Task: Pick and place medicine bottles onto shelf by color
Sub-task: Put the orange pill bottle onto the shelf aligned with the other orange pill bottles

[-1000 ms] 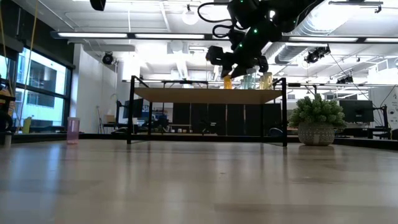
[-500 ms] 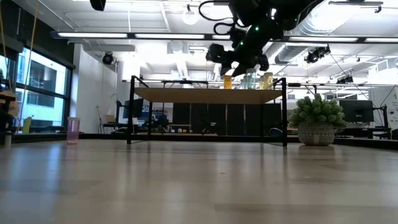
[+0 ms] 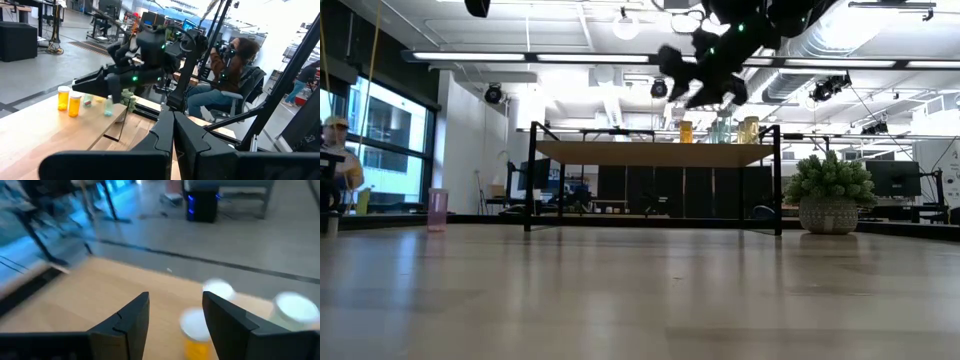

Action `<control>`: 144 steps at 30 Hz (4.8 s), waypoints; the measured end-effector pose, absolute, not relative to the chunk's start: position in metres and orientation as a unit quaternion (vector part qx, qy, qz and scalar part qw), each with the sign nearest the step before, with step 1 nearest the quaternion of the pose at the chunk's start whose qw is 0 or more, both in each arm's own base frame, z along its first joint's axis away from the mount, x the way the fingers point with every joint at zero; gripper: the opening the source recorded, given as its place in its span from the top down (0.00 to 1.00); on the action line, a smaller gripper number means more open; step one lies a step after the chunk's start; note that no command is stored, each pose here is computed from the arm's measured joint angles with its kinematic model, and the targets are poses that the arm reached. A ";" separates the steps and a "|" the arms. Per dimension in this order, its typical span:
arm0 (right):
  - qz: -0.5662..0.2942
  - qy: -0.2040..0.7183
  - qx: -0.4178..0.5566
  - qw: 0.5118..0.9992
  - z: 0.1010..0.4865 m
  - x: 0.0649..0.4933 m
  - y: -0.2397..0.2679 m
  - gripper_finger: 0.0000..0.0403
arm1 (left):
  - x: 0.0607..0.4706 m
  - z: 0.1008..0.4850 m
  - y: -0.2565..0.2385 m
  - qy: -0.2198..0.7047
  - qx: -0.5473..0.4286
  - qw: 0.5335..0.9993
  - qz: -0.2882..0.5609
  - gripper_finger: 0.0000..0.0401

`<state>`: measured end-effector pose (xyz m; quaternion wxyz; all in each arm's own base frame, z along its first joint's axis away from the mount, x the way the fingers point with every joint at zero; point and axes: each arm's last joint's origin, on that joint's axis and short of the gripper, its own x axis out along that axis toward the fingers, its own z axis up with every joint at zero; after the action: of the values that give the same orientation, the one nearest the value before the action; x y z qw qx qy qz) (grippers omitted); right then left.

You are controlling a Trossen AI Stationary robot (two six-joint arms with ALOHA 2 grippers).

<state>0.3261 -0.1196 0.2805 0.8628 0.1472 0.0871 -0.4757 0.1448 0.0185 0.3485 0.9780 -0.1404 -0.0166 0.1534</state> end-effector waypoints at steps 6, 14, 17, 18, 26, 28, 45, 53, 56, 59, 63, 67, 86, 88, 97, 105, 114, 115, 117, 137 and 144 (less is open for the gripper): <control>-0.329 0.082 0.109 0.935 0.318 0.319 -0.105 0.57 | 0.142 0.350 0.018 -0.021 -0.132 0.979 0.152 1.00; -0.105 0.111 0.073 0.986 0.354 0.285 -0.059 0.57 | 0.138 0.352 0.016 -0.024 -0.125 0.985 0.118 1.00; -0.074 0.117 0.065 0.988 0.355 0.275 -0.042 0.57 | 0.138 0.352 0.016 -0.024 -0.125 0.984 0.121 1.00; -0.065 0.116 0.063 0.989 0.354 0.272 -0.037 0.57 | 0.138 0.352 0.016 -0.024 -0.125 0.984 0.121 1.00; -0.060 0.103 0.113 0.986 0.322 0.242 -0.012 0.57 | 0.138 0.352 0.016 -0.024 -0.125 0.984 0.121 1.00; -0.045 0.048 0.129 0.989 0.322 0.236 -0.007 0.57 | 0.138 0.352 0.016 -0.023 -0.119 0.985 0.121 1.00; -0.001 -0.030 0.159 0.987 0.312 0.228 0.008 0.57 | 0.141 0.330 0.015 -0.090 -0.096 0.987 0.089 1.00; 0.001 -0.039 0.160 0.986 0.320 0.228 0.008 0.57 | 0.141 0.330 0.015 -0.090 -0.105 0.986 0.089 1.00; 0.009 -0.027 0.172 0.985 0.328 0.229 0.009 0.57 | 0.141 0.330 0.015 -0.090 -0.105 0.986 0.089 1.00; 0.041 0.062 0.206 0.976 0.337 0.228 0.015 0.57 | 0.141 0.330 0.015 -0.090 -0.105 0.986 0.089 1.00; 0.032 0.252 0.275 0.927 0.332 0.215 0.033 0.57 | 0.141 0.329 0.015 -0.086 -0.105 0.987 0.086 1.00; -0.005 0.391 0.359 0.847 0.317 0.196 0.058 0.57 | 0.141 0.327 0.015 -0.076 -0.105 0.988 0.087 1.00; -0.206 0.645 0.528 0.512 0.220 0.115 0.182 0.57 | 0.141 0.327 0.013 -0.071 -0.102 0.990 0.062 1.00; -0.206 0.660 0.520 0.503 0.214 0.114 0.189 0.57 | 0.141 0.327 0.014 -0.071 -0.102 0.990 0.064 1.00; -0.245 0.670 0.482 0.509 0.189 0.116 0.203 0.57 | 0.141 0.327 0.014 -0.073 -0.102 0.990 0.069 1.00; -0.234 0.676 0.479 0.509 0.182 0.120 0.211 0.57 | 0.141 0.327 0.014 -0.075 -0.104 0.989 0.074 1.00; -0.249 0.675 0.470 0.512 0.177 0.121 0.210 0.57 | 0.141 0.327 0.015 -0.076 -0.103 0.989 0.080 1.00; -0.249 0.675 0.470 0.511 0.177 0.121 0.210 0.57 | 0.141 0.327 0.015 -0.076 -0.103 0.989 0.080 1.00; -0.248 0.676 0.470 0.510 0.177 0.121 0.210 0.57 | 0.141 0.327 0.015 -0.076 -0.103 0.989 0.080 1.00; -0.210 0.689 0.473 0.508 0.180 0.122 0.214 0.74 | 0.141 0.327 0.015 -0.076 -0.103 0.989 0.080 1.00; -0.086 0.682 0.471 0.552 0.216 0.132 0.228 0.75 | 0.141 0.328 0.015 -0.077 -0.103 0.989 0.080 1.00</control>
<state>0.1320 0.2283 0.2161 0.5519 0.4715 0.6824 -0.0863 0.1410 0.0146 0.3276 0.9885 -0.1027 -0.0766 0.0800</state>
